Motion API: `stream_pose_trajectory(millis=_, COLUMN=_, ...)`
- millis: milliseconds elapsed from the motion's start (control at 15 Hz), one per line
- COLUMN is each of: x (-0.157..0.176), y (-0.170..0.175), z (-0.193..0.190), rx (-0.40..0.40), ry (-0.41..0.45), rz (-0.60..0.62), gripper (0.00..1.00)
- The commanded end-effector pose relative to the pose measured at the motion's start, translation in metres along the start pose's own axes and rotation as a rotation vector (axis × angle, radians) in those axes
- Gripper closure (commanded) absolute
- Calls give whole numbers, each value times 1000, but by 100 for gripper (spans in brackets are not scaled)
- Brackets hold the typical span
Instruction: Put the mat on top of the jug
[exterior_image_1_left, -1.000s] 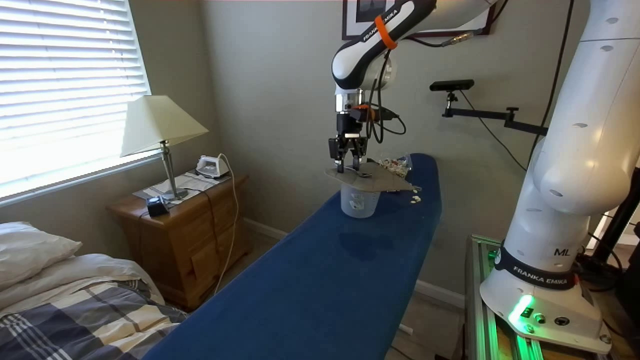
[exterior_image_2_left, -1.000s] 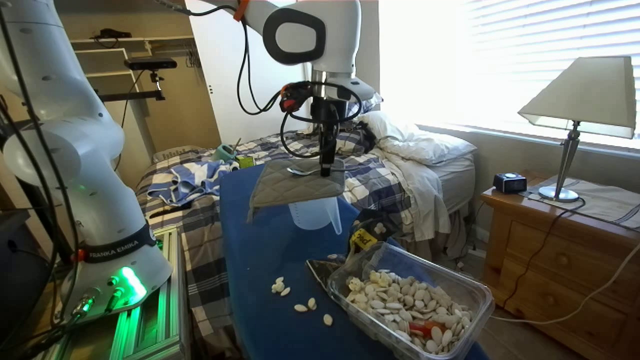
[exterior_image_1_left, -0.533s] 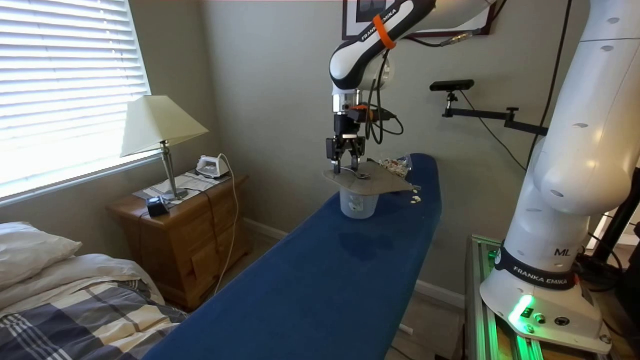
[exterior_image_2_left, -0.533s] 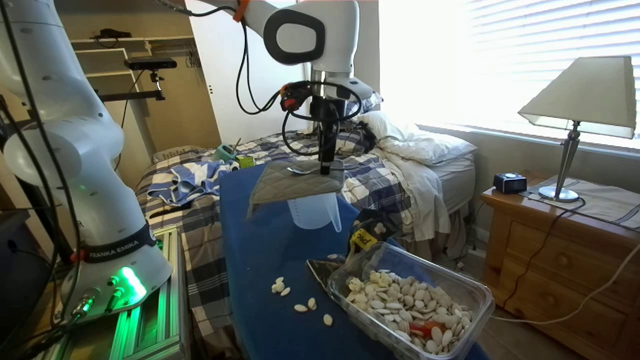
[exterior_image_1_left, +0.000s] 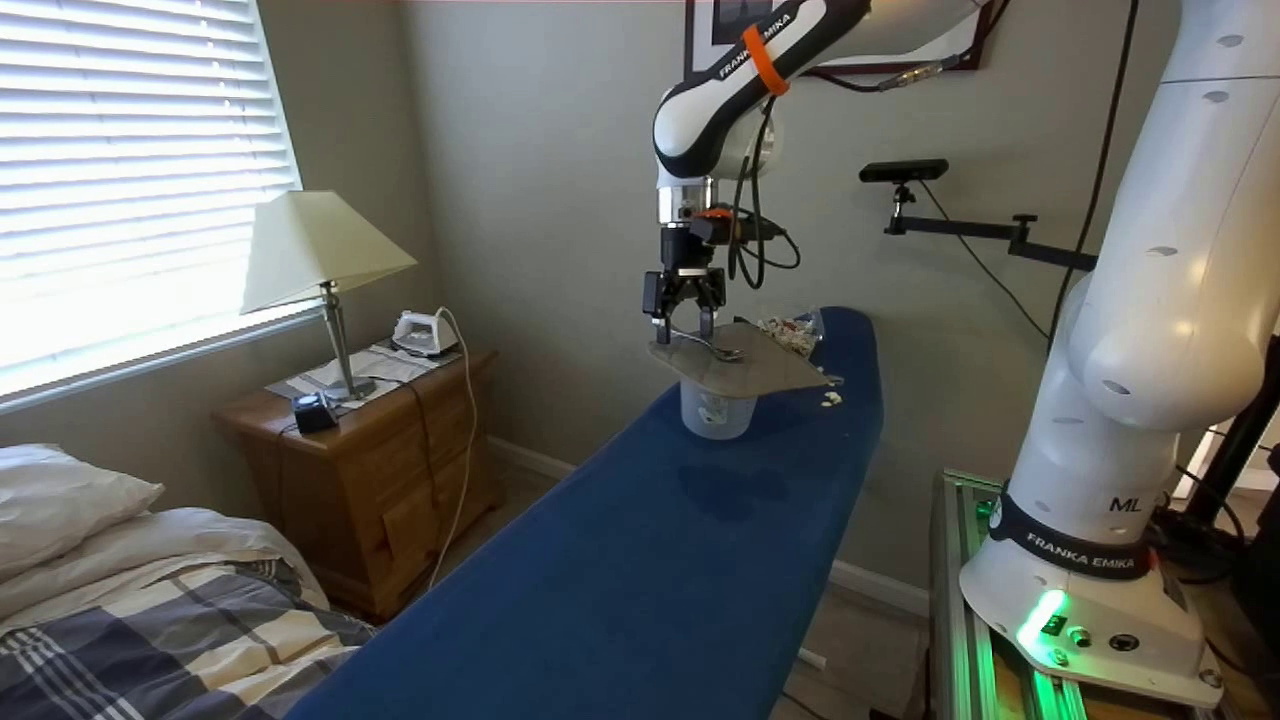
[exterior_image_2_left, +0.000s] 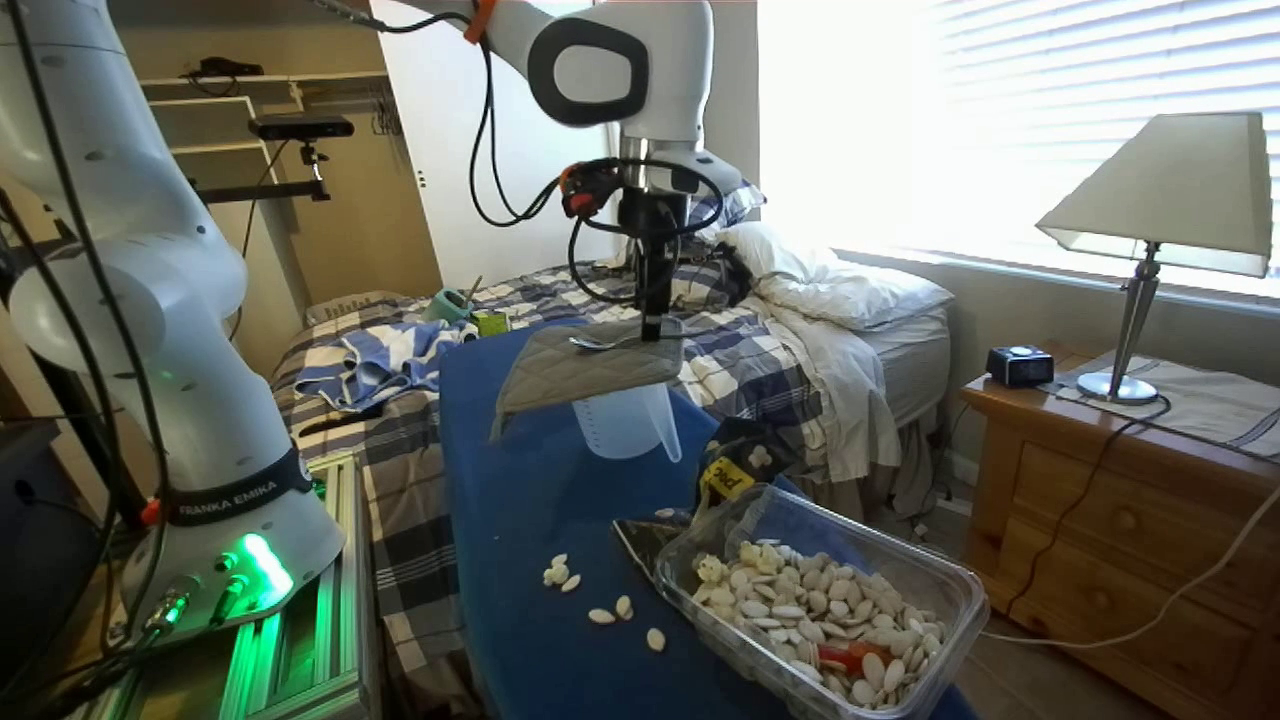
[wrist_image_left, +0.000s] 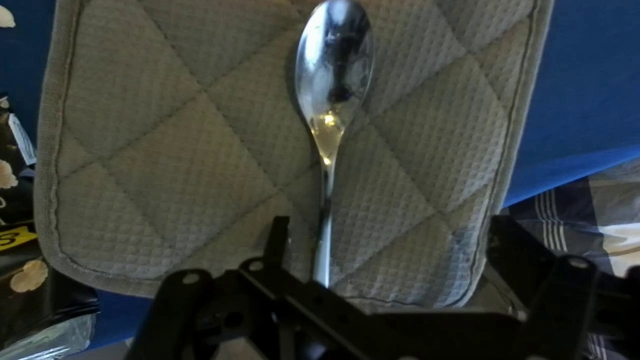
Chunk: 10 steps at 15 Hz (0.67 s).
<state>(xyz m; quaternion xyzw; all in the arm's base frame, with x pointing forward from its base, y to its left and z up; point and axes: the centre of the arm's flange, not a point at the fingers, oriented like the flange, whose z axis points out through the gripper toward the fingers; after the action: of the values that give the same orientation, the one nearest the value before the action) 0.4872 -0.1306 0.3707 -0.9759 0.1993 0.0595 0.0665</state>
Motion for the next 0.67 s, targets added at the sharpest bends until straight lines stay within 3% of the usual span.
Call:
stream_pose_trajectory(millis=0, x=-9, y=-5, z=-22, rx=3, ry=30, rz=0, gripper=0)
stream_pose_trajectory(millis=600, x=-54, y=5, z=-100, rx=-18, ry=140, rz=-24, gripper=0)
